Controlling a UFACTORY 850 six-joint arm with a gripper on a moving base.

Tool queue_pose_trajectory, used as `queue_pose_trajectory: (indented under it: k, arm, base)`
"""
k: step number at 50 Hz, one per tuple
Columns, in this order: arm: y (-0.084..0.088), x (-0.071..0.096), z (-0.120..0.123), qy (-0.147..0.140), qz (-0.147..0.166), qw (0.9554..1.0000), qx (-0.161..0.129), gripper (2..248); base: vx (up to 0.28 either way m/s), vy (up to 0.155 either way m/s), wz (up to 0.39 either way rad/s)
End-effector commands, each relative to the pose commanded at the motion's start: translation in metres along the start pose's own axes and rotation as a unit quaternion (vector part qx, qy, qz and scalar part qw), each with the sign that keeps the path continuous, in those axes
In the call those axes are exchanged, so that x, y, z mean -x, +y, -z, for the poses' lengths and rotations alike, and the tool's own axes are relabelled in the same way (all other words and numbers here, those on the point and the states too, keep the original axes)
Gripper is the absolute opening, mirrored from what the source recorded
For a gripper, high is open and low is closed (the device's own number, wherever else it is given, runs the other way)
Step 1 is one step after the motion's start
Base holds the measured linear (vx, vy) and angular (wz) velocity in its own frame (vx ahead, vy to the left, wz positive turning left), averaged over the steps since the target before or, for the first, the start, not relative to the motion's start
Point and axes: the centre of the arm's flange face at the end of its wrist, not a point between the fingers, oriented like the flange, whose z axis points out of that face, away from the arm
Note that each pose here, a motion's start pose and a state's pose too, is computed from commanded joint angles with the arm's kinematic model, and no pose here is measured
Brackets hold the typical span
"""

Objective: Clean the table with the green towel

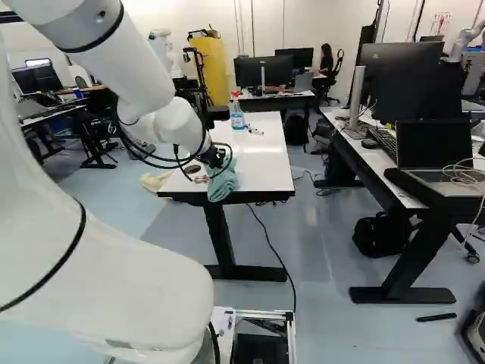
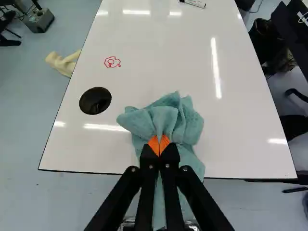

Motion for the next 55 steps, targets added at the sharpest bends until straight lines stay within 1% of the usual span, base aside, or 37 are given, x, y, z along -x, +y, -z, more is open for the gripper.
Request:
queue_pose_trajectory:
  k: [9, 20, 38, 55]
  arm:
    - [0.0, -0.007, 0.005, 0.01, 0.0, 1.0, 0.0, 21]
    - [-0.005, -0.027, 0.005, 0.022, 0.004, 0.9997, -0.004, 21]
    - [-0.021, -0.056, -0.018, 0.018, 0.018, 0.9996, -0.017, 21]
    - [-0.042, -0.08, -0.038, 0.016, 0.033, 0.9989, -0.031, 21]
  base:
    - [0.0, 0.0, 0.0]
    - [0.0, 0.0, 0.0]
    - [0.0, 0.0, 0.0]
    - [0.0, 0.0, 0.0]
